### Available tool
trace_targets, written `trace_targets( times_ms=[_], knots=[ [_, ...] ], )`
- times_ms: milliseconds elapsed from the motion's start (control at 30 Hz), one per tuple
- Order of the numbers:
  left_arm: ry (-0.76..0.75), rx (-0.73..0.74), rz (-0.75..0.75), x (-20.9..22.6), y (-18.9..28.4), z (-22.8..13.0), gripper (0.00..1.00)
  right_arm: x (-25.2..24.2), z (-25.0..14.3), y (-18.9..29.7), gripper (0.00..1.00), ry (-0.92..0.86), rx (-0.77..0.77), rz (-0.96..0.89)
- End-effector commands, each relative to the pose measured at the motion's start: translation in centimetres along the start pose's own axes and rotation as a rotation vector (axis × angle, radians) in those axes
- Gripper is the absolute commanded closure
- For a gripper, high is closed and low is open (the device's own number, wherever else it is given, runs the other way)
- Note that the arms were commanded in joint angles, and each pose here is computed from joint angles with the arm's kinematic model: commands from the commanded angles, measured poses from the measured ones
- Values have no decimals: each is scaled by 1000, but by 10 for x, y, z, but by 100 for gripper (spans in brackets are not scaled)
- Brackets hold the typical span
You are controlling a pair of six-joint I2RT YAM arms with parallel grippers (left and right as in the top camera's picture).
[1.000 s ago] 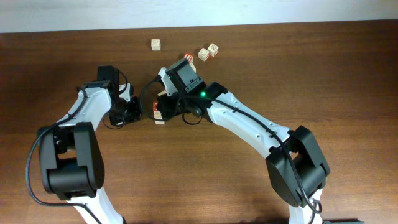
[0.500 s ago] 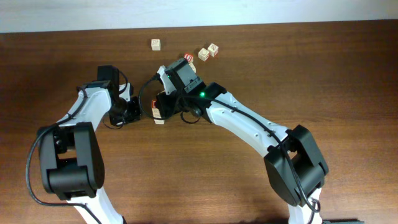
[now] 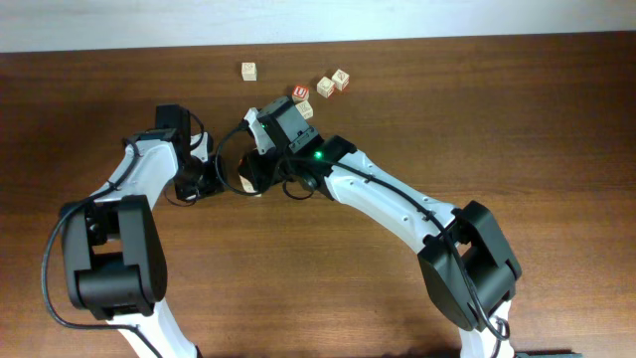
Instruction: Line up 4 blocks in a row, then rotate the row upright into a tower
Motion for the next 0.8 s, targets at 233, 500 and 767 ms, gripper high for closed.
trace_targets(
  times_ms=[233, 500, 767],
  knots=[
    [0, 6, 12, 5, -3, 0, 100, 4, 13, 6, 71, 29, 13, -21],
    [2, -37, 24, 0, 21, 13, 100, 6, 49, 48, 67, 94, -48, -51],
    [-47, -440, 6, -37, 213, 32, 96, -33, 80, 262, 22, -7, -74, -427]
  ],
)
Point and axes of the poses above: each gripper's point midway between its finger pads, its own y axis back along the fingers, its own x axis along the line the jaws close on, z = x × y, the point moved 7 cm from there along y, back along the fingers, and after that the axes turned 12 degrees about y, right-handed, at the moved point
